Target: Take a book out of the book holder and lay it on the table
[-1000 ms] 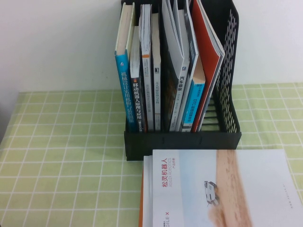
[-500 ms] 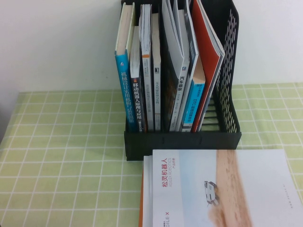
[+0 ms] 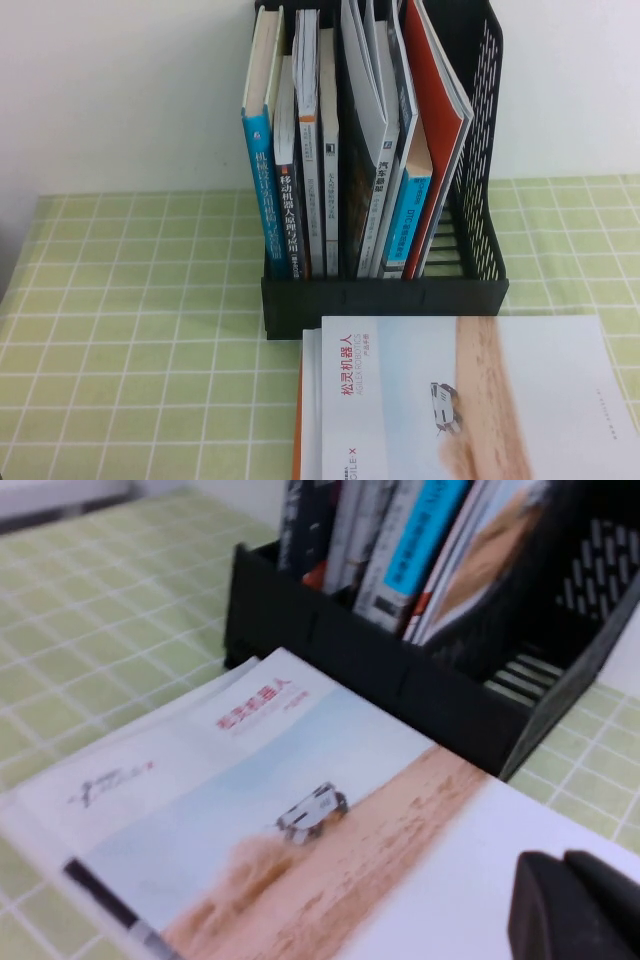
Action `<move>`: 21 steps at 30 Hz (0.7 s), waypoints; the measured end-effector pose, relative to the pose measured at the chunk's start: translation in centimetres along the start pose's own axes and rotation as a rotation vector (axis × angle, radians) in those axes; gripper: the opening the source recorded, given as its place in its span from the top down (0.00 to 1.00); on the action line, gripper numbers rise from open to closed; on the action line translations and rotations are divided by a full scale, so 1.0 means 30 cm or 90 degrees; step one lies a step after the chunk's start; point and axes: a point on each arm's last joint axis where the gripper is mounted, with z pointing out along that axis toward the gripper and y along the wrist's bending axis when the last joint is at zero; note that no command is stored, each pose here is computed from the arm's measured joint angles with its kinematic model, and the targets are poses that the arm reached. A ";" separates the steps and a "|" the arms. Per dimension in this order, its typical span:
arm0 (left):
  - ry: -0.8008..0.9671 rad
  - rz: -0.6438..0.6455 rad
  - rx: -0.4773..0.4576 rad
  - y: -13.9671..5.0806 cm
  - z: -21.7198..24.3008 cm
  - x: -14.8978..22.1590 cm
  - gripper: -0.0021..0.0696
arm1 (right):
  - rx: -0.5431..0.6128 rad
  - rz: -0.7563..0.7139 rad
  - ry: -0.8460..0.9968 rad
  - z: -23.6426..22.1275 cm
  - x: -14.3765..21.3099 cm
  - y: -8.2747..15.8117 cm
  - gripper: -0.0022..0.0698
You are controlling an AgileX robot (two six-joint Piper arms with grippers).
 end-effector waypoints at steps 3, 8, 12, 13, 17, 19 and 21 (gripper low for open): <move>0.000 0.000 0.000 0.000 0.000 0.000 0.97 | 0.038 0.107 -0.040 0.024 0.056 0.003 0.97; 0.000 0.000 0.000 0.000 0.000 0.000 0.97 | 0.134 0.217 -0.091 0.011 0.129 -0.016 0.97; 0.000 0.000 0.000 0.000 0.000 0.000 0.97 | 0.227 0.263 -0.074 -0.008 0.154 -0.040 0.97; 0.000 -0.001 0.000 0.000 0.000 0.000 0.97 | 0.249 0.276 -0.055 -0.010 0.166 -0.045 0.97; 0.000 -0.001 0.000 0.000 0.000 0.000 0.97 | 0.289 0.287 0.027 -0.013 0.206 -0.043 0.97; 0.000 -0.002 -0.001 0.000 0.000 0.000 0.97 | 0.271 0.255 0.041 -0.008 0.207 -0.032 0.97; 0.000 -0.002 -0.001 0.000 0.000 0.000 0.97 | 0.249 0.240 0.046 -0.003 0.205 -0.020 0.97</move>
